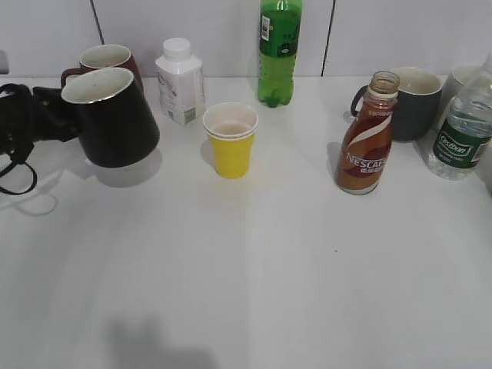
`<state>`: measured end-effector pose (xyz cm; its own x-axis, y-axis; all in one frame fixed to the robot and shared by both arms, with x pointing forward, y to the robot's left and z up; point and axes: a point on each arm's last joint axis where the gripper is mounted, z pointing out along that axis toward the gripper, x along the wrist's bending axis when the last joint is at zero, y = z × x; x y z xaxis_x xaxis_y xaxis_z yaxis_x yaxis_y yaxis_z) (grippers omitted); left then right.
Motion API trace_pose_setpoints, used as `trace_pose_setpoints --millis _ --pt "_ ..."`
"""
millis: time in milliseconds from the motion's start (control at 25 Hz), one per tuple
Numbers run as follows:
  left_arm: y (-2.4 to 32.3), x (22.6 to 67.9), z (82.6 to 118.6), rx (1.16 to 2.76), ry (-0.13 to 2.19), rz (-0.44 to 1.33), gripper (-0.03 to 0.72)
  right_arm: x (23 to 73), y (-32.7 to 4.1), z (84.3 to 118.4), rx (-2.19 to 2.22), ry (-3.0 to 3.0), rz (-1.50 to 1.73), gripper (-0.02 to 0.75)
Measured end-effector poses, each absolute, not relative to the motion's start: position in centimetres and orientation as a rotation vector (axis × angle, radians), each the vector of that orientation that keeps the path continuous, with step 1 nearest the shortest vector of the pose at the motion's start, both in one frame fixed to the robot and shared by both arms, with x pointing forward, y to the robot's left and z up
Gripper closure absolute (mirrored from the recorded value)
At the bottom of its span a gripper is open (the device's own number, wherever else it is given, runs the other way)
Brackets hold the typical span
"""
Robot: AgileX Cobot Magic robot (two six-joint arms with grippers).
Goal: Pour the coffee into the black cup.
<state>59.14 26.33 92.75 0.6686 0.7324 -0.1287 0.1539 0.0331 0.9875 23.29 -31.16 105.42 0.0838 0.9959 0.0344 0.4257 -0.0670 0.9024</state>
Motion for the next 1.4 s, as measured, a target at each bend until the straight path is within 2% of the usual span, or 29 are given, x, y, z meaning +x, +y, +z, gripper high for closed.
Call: trace_pose_setpoints --millis 400,840,1160,1320,1400 --pt "21.7 59.2 93.9 1.621 0.540 0.336 0.647 23.3 -31.2 105.4 1.601 1.440 0.943 0.168" --pt "21.4 58.8 93.7 1.666 0.490 0.306 0.649 23.5 -31.2 105.9 1.567 1.435 0.955 0.168" --pt "21.4 58.8 93.7 1.668 0.488 0.305 0.649 29.2 -30.0 111.1 1.184 1.275 1.163 0.168" --pt "21.4 58.8 93.7 1.668 0.488 0.305 0.649 33.4 -29.2 111.9 1.070 1.263 1.202 0.168" --pt "21.4 58.8 93.7 1.668 0.488 0.305 0.649 35.4 -28.8 111.3 1.020 1.256 1.233 0.168"
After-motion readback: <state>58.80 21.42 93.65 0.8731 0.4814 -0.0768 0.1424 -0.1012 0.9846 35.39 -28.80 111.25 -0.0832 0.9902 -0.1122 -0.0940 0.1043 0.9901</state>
